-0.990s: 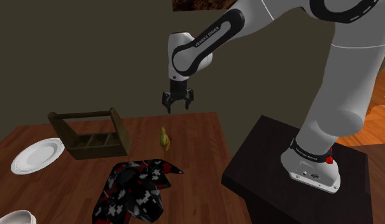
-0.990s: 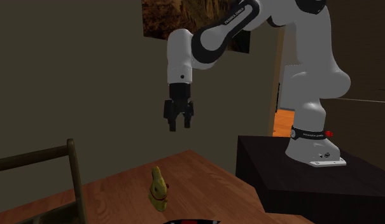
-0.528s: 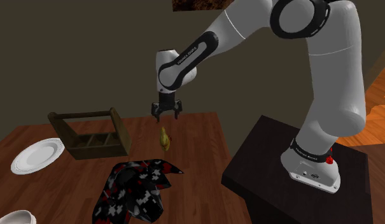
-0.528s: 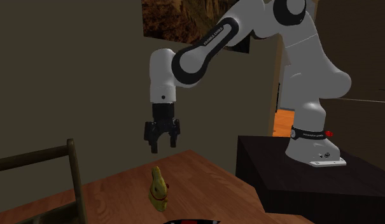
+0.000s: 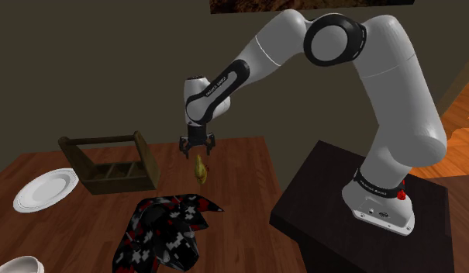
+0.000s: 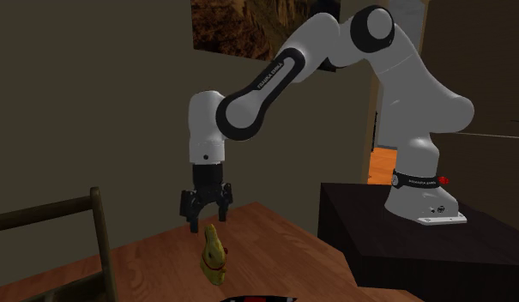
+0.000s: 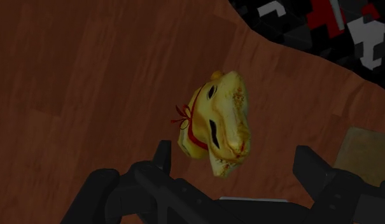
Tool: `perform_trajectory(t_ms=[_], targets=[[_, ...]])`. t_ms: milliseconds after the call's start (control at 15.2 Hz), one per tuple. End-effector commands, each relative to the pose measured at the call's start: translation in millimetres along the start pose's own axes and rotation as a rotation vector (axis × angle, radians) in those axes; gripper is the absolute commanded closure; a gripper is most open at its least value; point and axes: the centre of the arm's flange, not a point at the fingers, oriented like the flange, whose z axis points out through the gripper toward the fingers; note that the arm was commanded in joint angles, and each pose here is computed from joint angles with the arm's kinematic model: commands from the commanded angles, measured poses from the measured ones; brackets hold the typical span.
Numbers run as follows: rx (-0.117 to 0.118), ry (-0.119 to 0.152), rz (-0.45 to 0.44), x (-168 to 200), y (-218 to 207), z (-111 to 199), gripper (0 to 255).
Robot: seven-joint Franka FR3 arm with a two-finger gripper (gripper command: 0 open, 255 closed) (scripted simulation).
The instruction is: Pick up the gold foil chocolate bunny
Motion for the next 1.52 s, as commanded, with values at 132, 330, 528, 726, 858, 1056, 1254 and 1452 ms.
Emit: perform_trajectory(t_ms=[132, 330, 528, 726, 858, 1056, 1254, 1452], targets=[[0.0, 0.0, 0.001, 5.3, 2.1, 17.9, 0], [0.0, 0.0, 0.001, 5.3, 1.3, 17.2, 255], [0.0, 0.0, 0.001, 5.3, 1.2, 17.5, 255], [0.0, 0.0, 0.001, 5.4, 1.0, 17.5, 255], [0.0, 0.0, 0.001, 5.3, 2.1, 17.8, 255], [0.0, 0.0, 0.001, 2.9, -0.4, 2.4, 255], [0.0, 0.0, 0.001, 0.6, -2.9, -13.1, 255], [0.0, 0.0, 0.001, -1.8, -5.3, -28.5, 255]])
